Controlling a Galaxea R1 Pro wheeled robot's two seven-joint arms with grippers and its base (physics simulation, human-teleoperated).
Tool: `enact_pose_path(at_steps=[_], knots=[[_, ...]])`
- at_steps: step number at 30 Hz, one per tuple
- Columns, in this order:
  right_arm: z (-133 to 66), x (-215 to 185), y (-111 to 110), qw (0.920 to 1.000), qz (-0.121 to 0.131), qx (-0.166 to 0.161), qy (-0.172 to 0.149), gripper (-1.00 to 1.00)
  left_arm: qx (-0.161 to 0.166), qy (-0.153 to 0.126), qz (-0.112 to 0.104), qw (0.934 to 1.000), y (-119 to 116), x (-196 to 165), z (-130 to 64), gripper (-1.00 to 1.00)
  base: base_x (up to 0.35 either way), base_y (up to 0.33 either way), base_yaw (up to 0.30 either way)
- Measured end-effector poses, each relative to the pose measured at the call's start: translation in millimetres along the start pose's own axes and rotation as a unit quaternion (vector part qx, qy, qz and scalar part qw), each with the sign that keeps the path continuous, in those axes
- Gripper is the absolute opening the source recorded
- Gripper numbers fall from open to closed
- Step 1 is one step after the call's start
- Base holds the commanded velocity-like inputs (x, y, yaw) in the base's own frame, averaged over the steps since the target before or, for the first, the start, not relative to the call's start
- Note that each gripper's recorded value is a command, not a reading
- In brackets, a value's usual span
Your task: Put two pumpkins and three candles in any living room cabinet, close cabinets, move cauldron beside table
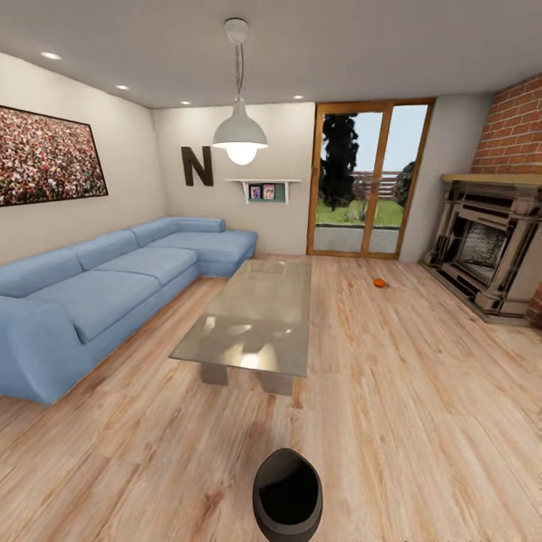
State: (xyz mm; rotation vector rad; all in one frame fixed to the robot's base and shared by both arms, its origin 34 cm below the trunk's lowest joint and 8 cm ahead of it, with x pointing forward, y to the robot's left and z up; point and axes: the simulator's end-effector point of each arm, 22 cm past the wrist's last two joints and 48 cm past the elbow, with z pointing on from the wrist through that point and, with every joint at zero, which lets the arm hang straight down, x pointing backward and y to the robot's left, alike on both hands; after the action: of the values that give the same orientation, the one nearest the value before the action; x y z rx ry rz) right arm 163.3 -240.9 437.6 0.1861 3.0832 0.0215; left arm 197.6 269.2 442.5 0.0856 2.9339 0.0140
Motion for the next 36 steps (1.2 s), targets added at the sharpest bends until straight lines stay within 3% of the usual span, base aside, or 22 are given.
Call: enact_pose_path(at_steps=[10,28,36], knots=[[0.0,-2,9,1.0000,-0.001,-0.006,-0.002,1.00,0.000,-0.003,0.001,1.0000,0,-2,0.2,1.00,0.156,0.064,-0.184],[0.0,-3,11,0.9999,-0.013,-0.005,-0.002,1.00,-0.014,-0.003,0.004,0.9999,15,-2,-0.2,1.00,0.047,0.000,-0.004],[-0.2,-9,10,0.9998,-0.012,-0.003,-0.017,1.00,-0.014,-0.003,0.004,0.9999,16,-2,-0.2,1.00,0.030,0.000,0.000]])
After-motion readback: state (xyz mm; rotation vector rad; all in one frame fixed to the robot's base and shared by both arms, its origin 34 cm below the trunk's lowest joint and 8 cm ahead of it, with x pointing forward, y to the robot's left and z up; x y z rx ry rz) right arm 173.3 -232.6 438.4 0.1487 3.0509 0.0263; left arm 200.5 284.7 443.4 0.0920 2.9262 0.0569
